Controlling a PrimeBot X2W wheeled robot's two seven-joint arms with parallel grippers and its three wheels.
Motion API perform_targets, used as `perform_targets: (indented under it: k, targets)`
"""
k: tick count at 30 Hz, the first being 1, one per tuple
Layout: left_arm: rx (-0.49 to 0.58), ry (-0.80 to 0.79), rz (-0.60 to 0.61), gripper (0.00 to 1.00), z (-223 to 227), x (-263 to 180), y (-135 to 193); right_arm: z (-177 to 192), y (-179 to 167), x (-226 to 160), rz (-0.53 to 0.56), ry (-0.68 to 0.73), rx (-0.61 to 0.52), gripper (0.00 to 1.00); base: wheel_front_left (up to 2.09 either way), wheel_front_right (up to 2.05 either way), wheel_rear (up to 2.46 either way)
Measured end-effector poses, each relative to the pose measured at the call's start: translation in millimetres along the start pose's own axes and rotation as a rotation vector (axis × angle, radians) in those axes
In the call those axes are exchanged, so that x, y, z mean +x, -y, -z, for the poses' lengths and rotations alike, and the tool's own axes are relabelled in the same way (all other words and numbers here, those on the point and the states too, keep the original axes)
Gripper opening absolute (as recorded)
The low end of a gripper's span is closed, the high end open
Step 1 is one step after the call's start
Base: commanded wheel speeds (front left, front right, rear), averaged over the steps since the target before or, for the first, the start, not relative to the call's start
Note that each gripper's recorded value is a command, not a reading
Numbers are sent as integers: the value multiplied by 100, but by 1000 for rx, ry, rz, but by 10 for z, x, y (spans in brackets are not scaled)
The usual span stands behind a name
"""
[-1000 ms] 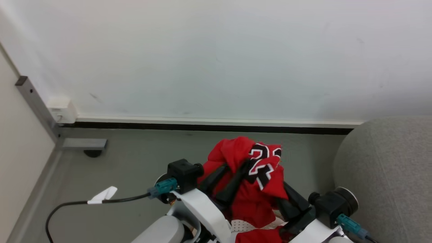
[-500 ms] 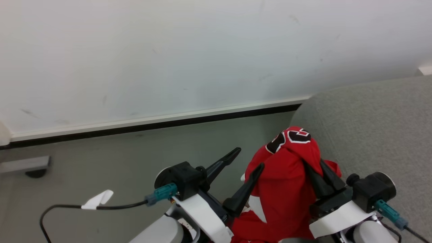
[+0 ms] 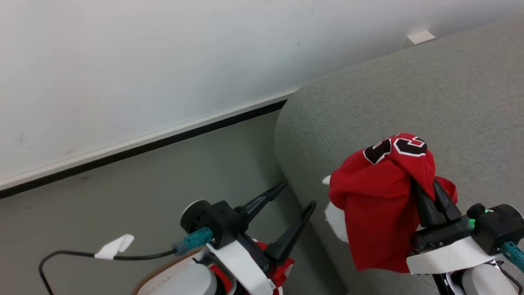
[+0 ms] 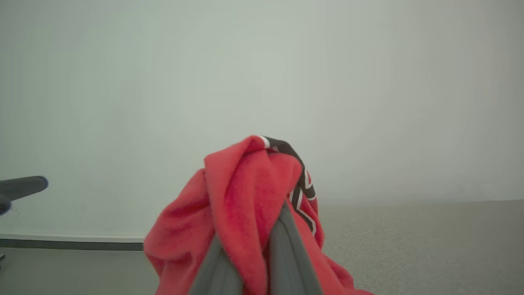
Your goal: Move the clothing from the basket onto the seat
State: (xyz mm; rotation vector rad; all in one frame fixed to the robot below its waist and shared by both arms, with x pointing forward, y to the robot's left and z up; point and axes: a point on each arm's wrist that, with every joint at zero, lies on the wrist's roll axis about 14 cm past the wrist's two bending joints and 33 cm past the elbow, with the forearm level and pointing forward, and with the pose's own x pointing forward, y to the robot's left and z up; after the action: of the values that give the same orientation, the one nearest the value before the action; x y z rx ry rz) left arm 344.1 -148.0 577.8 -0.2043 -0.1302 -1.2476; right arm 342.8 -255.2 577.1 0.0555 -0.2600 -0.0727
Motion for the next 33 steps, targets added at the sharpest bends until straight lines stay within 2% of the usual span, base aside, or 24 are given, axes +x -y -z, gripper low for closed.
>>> perform_targets:
  k: [8,15,20,22,25,29,33]
  targets:
    - [-29,-20,76,100,180,186,141,-88,234,-143,90,12,-33,0,0,0,0]
    - [-40,-22,86,100,240,224,99,-69,289,-90,102,5,-49,0,0,0,0]
    - [-48,-29,81,100,299,214,-37,-220,400,235,93,49,-107,0,0,0,0]
    - [-50,-39,73,100,344,193,-118,-251,496,388,84,43,-185,0,0,0,0]
    - [-58,-51,56,100,412,149,-264,-369,602,681,86,69,-241,0,0,0,0]
    - [-69,-77,27,100,550,45,-478,-467,757,1062,98,85,-293,0,0,0,0]
    - [-89,-89,-5,100,665,-43,-668,-529,955,1391,130,106,-287,0,0,0,0]
